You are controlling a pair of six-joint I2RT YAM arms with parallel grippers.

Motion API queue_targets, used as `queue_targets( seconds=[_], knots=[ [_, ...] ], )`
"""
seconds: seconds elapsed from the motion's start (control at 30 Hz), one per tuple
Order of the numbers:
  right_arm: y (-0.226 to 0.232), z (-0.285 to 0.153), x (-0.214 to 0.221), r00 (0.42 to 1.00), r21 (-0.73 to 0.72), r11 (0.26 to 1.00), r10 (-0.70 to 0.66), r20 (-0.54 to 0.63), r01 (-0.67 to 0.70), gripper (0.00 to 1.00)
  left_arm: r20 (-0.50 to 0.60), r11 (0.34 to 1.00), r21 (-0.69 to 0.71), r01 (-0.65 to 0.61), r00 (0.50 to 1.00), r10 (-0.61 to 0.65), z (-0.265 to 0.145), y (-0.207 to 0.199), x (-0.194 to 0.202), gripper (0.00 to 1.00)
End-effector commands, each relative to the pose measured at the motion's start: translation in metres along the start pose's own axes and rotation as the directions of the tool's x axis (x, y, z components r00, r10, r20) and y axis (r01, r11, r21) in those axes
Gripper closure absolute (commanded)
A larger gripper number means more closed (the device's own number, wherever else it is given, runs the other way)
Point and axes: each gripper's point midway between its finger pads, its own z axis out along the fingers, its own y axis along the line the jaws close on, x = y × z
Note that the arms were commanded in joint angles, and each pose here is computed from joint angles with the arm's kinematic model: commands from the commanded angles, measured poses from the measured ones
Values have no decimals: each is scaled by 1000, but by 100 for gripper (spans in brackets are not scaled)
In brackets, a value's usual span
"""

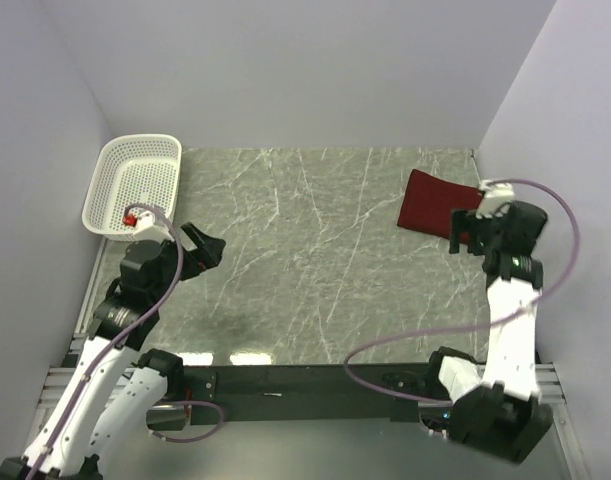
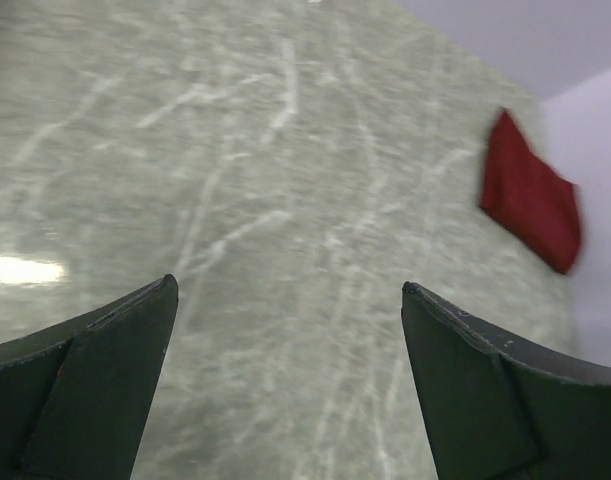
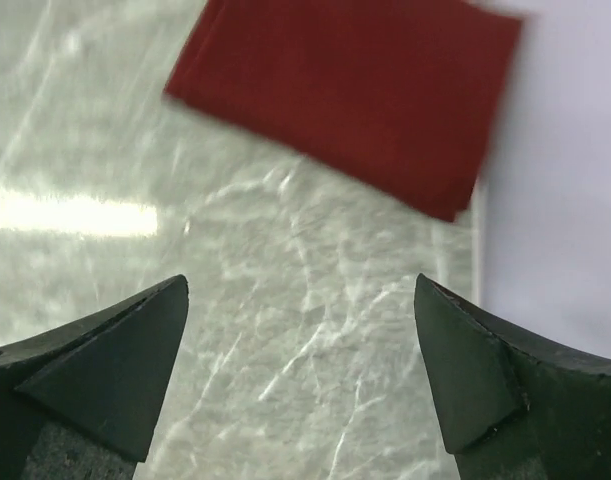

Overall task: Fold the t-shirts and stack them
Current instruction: Neatly place the folded tshirt to the corner

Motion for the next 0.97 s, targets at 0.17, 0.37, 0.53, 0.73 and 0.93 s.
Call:
queue_targets(
  seconds=[0.17, 0.37, 0.53, 0.73, 0.93],
  knots=[
    [-9, -72, -44, 915, 28, 956, 271, 300, -292, 0, 111, 979, -185, -80, 989, 102, 2, 20, -48, 1],
    [-22, -78, -36, 890, 114, 917, 332, 312, -382, 0, 108, 984, -117, -135, 983, 147, -9, 7, -54, 1],
    [-25, -93, -41, 881, 151, 919, 287, 376, -364, 0, 123, 984, -74, -160, 978, 169, -26, 0, -53, 1],
    [-25, -101, -42, 854, 158, 897, 320, 410, -412, 0, 136, 987, -51, -154, 978, 159, -32, -3, -53, 1],
    [-21, -100, -38, 866, 151, 911, 299, 401, -384, 0, 113, 988, -16, -152, 982, 153, -27, -7, -46, 1]
  ],
)
